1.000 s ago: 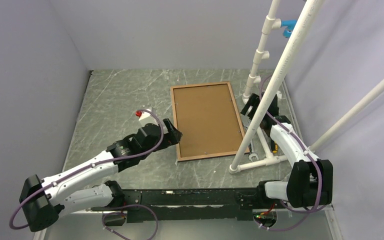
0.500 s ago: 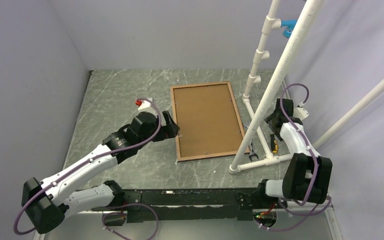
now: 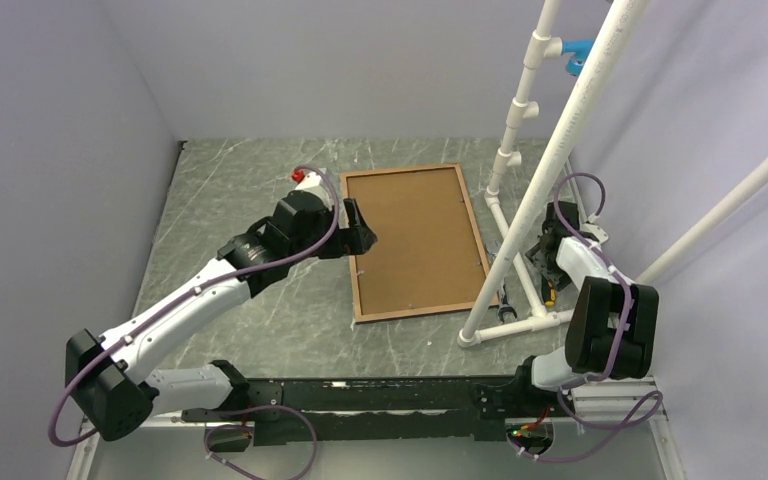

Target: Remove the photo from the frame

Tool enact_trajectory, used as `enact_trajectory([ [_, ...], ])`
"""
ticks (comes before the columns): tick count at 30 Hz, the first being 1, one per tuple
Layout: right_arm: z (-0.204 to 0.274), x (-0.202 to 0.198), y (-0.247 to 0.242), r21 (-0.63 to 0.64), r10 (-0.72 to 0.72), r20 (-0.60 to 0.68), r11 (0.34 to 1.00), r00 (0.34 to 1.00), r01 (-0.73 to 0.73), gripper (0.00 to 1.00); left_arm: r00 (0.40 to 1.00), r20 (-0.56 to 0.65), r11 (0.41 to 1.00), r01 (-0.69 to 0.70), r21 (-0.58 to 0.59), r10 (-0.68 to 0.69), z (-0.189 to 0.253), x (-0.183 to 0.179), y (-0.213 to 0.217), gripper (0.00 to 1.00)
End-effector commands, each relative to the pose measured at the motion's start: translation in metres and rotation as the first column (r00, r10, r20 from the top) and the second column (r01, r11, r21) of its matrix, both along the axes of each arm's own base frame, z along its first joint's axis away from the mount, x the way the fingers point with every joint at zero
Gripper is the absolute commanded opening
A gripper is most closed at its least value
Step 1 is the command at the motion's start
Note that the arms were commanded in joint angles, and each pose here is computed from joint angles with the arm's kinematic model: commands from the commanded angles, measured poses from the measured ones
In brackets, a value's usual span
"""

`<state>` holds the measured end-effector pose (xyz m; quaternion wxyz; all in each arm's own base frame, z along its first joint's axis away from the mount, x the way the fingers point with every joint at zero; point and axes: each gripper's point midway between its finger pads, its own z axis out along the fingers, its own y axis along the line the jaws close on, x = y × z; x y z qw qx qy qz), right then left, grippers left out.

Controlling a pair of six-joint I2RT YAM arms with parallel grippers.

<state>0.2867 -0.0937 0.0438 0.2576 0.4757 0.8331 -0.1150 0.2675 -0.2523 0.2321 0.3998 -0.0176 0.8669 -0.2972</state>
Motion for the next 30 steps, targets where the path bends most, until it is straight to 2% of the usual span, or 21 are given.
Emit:
enact_trajectory([
  [1,-0.001,0.004,-0.011,-0.043,0.009,-0.031,0.999,0.999,-0.01,0.66,0.996,0.03,0.997,0.079,-0.013,-0.078,0.019,0.005,-0.015,0.99],
  [8,-0.01,0.014,-0.016,-0.058,0.06,-0.088,0.996,0.994,-0.066,0.67,0.991,0.059,0.993,0.119,0.007,-0.119,0.028,0.023,-0.021,0.99],
  [17,-0.011,0.023,-0.02,-0.088,0.129,-0.097,0.987,0.987,-0.138,0.55,0.982,0.116,0.989,0.148,-0.004,-0.146,0.031,0.058,-0.012,0.99],
  [23,-0.016,0.026,-0.024,-0.1,0.15,-0.131,0.981,0.98,-0.164,0.42,0.971,0.101,0.975,0.214,0.051,-0.219,0.011,0.057,-0.006,0.99],
  [30,-0.03,0.025,-0.018,-0.058,0.19,-0.168,0.978,0.967,-0.202,0.37,0.968,0.128,0.973,0.201,0.114,-0.216,0.011,0.057,0.005,0.99],
])
